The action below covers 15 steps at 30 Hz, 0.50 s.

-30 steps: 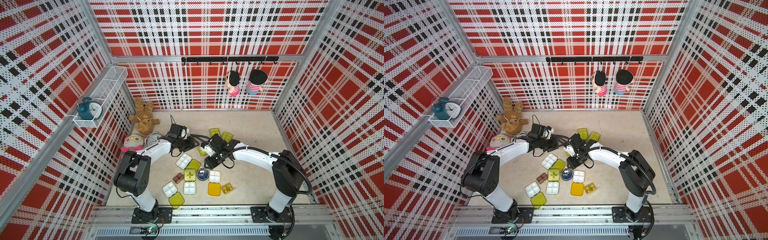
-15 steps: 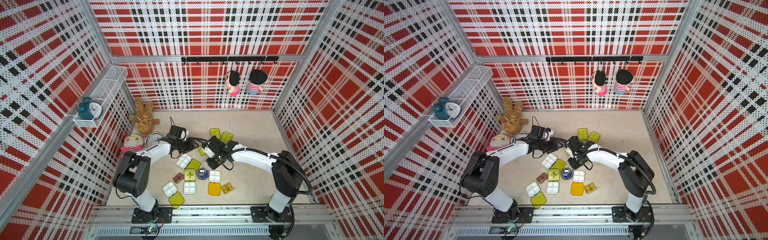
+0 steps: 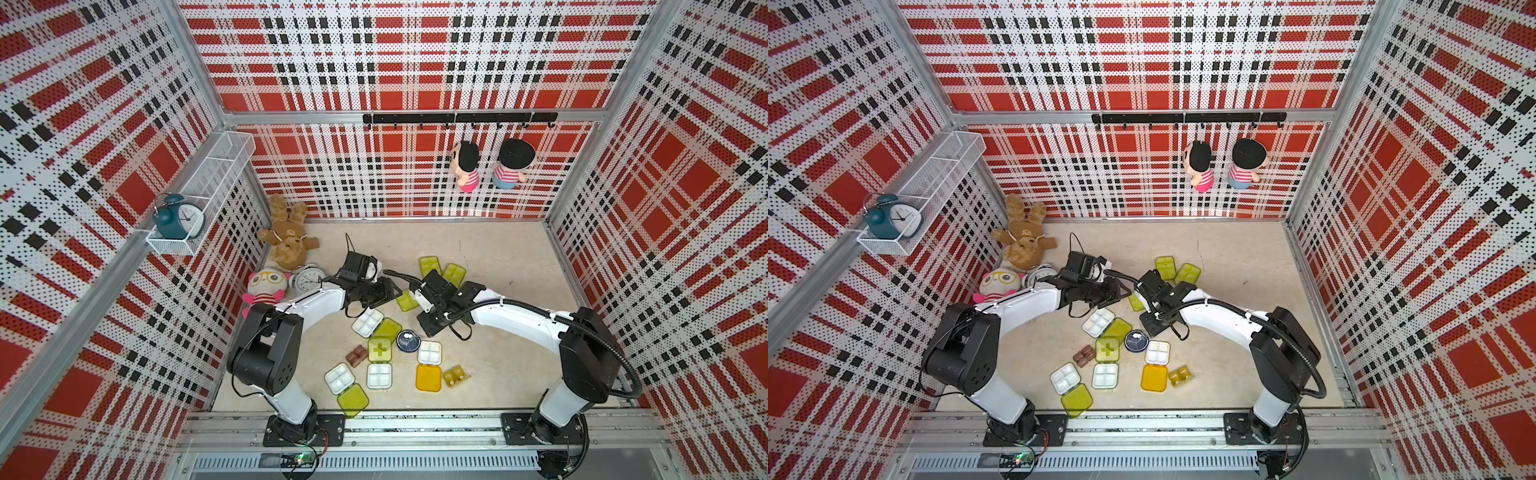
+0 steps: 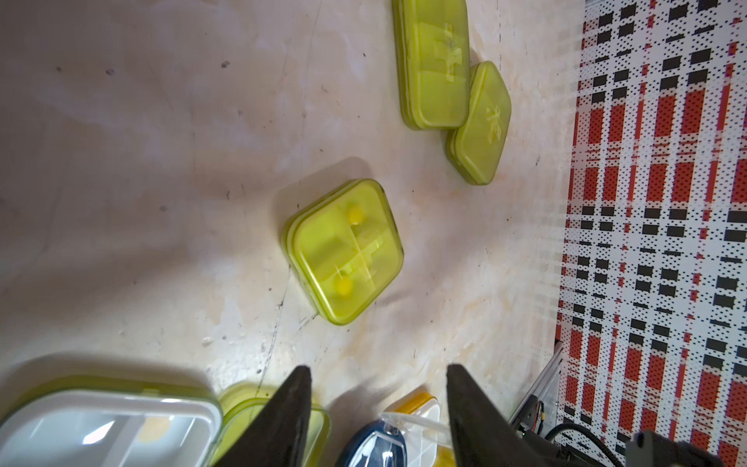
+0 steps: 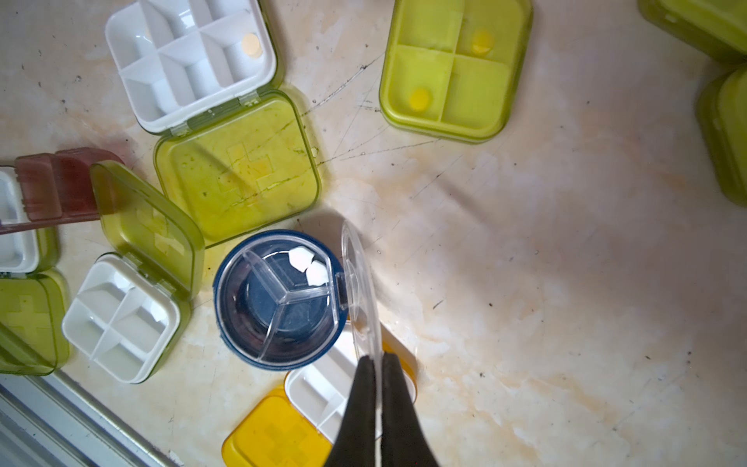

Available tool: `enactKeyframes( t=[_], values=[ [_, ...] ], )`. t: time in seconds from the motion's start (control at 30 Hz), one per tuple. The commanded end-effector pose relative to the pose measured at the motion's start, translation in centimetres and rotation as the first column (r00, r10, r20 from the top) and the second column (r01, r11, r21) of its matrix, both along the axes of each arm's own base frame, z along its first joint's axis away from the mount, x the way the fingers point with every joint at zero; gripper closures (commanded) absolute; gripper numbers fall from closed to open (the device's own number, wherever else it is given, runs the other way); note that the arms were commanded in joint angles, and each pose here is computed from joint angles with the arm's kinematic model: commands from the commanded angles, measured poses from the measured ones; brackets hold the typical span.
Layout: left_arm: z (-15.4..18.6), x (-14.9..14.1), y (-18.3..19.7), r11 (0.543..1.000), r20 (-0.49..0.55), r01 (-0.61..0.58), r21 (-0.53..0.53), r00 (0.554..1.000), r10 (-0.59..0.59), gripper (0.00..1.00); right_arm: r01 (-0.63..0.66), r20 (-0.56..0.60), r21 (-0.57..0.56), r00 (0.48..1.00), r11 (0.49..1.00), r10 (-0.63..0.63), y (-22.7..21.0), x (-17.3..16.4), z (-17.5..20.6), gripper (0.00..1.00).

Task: Close pillboxes
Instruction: Move the pillbox to the center of the board.

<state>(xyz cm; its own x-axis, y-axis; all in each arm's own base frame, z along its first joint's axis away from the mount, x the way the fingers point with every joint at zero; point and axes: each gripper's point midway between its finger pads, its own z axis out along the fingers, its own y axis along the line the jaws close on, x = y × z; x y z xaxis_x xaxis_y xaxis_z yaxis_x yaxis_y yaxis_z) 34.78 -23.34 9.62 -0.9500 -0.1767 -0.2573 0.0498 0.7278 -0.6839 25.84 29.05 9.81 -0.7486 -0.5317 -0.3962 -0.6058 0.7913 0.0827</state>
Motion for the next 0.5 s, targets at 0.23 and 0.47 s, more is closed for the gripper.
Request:
enactKeyframes(
  t=[0.23,0.47],
  values=[
    [1.0,0.9,-5.1,0.998,0.05,0.062,0.003,0.997,-0.062,0.43,0.277,0.127,-0.184,0.958,0.943,-0.257,-9.4,1.6,0.2,1.0],
    [0.4,0.6,-8.8,0.992,0.039,0.127,-0.003,0.991,-0.127,0.43,0.449,0.222,-0.241,0.889,0.86,-0.402,-15.0,1.8,0.8,1.0]
  ],
)
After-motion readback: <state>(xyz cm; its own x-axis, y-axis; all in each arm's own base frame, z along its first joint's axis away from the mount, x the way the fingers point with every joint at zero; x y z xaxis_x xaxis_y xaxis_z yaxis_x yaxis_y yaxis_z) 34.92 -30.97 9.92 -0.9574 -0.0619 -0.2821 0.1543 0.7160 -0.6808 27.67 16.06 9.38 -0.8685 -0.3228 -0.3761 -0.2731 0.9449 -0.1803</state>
